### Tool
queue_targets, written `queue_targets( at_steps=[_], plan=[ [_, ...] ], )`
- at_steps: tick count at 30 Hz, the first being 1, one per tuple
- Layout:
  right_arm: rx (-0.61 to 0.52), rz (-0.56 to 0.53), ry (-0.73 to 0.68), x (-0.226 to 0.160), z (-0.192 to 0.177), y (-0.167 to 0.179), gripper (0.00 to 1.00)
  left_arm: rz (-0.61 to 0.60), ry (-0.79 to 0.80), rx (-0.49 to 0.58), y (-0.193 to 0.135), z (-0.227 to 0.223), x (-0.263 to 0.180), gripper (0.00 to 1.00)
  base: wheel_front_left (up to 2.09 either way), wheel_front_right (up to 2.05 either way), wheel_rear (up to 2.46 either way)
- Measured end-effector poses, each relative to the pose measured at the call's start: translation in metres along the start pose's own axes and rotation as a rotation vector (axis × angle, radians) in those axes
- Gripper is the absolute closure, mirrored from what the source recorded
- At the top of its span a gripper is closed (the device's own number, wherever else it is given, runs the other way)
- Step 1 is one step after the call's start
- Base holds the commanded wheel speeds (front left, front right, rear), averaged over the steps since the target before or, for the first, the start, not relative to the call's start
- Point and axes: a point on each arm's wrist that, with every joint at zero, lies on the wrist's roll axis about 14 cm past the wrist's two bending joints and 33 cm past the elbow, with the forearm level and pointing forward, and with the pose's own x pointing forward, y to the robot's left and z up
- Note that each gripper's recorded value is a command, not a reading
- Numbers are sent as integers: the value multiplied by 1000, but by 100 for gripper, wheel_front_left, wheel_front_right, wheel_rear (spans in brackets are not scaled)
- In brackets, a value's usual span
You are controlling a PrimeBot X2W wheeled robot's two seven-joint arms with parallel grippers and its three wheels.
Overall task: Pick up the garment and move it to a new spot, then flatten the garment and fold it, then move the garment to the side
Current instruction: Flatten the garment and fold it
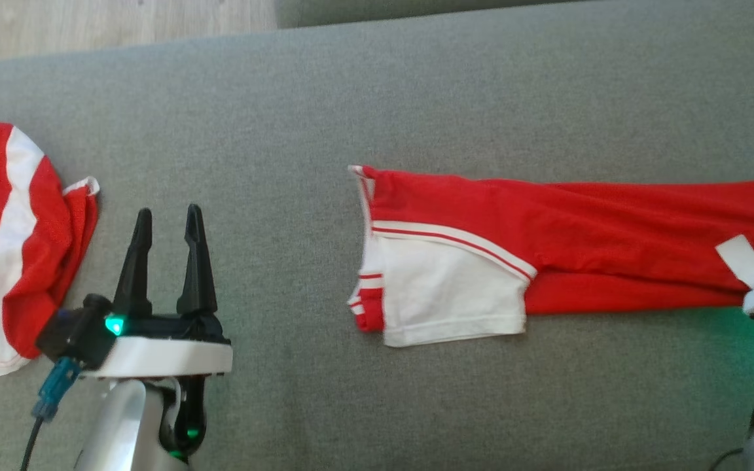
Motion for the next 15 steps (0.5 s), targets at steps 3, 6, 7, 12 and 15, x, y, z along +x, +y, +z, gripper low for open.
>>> queue_targets(
  at_steps=[3, 6, 7, 12, 15],
  plan=[
    [-9, 1, -35, -3, 15, -1, 100, 3, -6, 1, -1, 3, -6, 0, 0, 0, 0],
    [-24, 49, -66, -8, 27, 16, 100, 6, -14, 2, -2, 7, -12, 0, 0, 0, 0],
    [-30, 70, -74, -10, 32, 23, 100, 7, -15, 2, -2, 8, -15, 0, 0, 0, 0],
    [-33, 224, -114, -24, 49, 71, 100, 5, -30, -6, -6, 13, -24, 0, 0, 0, 0],
    [-24, 343, -87, -38, 39, 106, 100, 4, -44, -5, -7, 19, -27, 0, 0, 0, 0]
  ],
)
